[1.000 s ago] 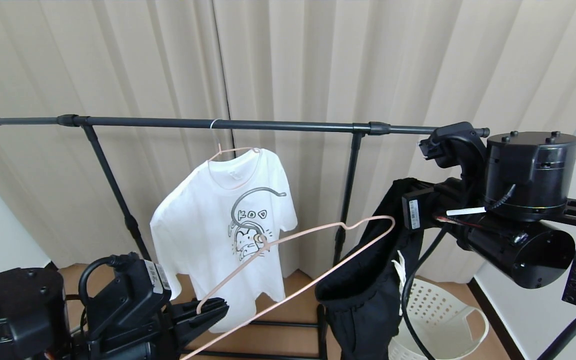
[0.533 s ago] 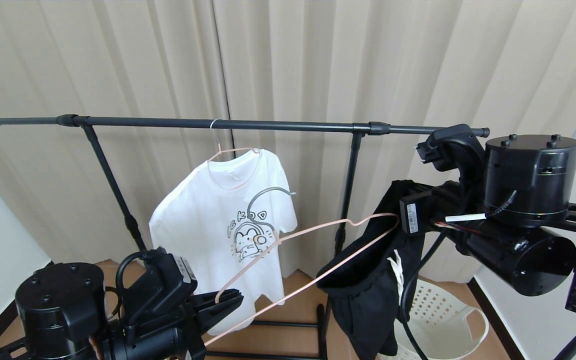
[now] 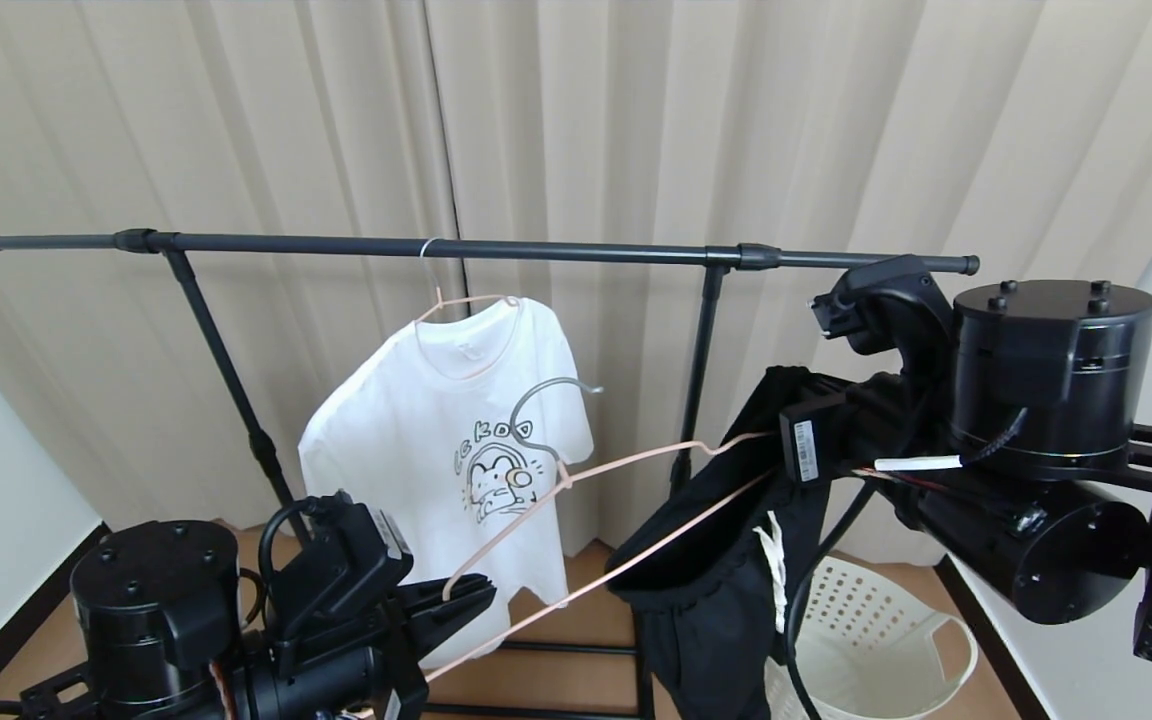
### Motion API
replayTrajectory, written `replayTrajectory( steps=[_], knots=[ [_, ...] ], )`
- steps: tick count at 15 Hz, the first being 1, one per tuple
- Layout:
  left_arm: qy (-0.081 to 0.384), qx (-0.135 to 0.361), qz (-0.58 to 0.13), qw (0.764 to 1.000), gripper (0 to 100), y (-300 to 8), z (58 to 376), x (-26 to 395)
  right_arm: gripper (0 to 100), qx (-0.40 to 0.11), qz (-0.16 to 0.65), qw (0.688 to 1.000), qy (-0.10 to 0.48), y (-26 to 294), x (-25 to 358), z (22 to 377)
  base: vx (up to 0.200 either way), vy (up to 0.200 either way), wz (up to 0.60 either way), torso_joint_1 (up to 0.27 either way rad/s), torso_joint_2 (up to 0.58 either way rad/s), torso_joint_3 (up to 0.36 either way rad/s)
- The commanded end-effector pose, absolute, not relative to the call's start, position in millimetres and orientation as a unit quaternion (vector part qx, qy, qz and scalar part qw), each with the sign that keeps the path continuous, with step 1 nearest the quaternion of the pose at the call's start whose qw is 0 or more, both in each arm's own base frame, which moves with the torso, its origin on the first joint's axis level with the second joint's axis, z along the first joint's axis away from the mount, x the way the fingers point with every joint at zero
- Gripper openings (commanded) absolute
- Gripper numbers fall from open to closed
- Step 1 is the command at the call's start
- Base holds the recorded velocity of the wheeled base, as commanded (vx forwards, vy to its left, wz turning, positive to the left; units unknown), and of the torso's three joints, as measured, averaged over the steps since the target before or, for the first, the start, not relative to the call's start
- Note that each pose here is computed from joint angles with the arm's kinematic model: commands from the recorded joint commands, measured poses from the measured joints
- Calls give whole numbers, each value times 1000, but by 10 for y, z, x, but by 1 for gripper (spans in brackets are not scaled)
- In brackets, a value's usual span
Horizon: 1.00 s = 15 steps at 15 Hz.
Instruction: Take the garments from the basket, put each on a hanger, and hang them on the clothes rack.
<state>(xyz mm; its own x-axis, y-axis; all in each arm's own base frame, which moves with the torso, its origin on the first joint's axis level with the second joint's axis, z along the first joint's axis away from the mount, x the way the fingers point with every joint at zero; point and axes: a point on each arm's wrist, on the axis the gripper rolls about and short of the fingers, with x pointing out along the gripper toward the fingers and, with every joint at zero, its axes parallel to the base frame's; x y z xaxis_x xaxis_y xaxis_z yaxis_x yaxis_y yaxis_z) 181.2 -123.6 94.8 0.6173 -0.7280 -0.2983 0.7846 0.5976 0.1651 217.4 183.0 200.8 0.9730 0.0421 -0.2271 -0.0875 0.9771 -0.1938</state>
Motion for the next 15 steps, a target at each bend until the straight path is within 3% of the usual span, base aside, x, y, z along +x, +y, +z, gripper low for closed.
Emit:
replayTrajectory(
  steps=[1,15],
  knots=[
    [102,141,-426,888,0,-1241,939,1817,0,-103,51,987,114,1942,2119,1971,0,0,0,0,0,0],
    [100,141,-427,888,0,-1271,889,1857,0,-81,106,985,111,2244,1836,1949,0,0,0,0,0,0]
  ],
)
